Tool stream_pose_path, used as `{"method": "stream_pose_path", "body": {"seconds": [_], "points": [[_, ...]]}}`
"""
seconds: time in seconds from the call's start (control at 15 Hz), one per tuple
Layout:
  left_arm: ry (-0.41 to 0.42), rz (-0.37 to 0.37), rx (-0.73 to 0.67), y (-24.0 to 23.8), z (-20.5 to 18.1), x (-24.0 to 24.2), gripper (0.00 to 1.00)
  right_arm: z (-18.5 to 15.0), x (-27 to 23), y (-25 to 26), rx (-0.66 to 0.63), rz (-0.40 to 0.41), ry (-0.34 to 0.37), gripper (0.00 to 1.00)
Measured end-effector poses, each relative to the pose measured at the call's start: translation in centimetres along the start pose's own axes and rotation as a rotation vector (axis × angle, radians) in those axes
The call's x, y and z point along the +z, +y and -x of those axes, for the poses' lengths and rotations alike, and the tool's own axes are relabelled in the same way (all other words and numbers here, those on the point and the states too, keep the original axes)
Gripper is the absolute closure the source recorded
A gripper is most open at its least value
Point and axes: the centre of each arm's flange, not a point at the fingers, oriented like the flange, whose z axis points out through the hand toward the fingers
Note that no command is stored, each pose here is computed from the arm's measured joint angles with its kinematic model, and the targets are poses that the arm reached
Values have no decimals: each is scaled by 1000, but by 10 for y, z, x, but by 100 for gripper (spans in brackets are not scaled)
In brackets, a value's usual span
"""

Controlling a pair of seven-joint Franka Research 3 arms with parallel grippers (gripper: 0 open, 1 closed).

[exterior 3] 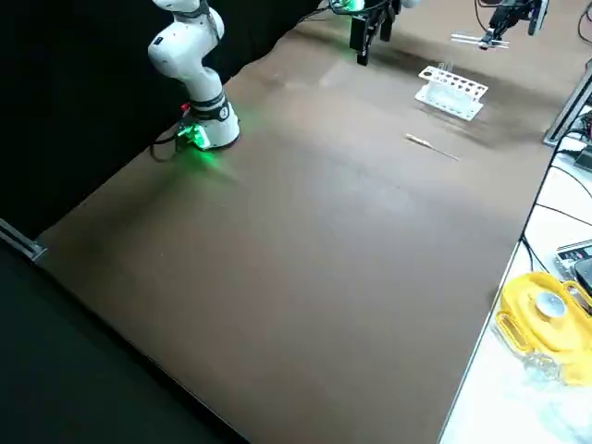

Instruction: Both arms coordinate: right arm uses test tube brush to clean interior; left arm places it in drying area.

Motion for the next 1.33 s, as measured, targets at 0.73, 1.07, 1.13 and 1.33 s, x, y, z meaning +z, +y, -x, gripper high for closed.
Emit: {"method": "stream_pose_path", "body": {"seconds": [0.73,1.07,1.13,1.33], "points": [[-170,30,-1024,9,9,-20,77,-2,-2,-7,-13,-2,24,0],[-248,117,-1404,-12,14,-19,77,-2,-2,-8,-13,-2,25,0],[-259,132,-1448,-19,15,-18,77,-2,-2,-8,-14,-2,25,0],[-274,190,-1541,-51,19,-12,77,-2,-2,-8,-15,-2,25,0]]}}
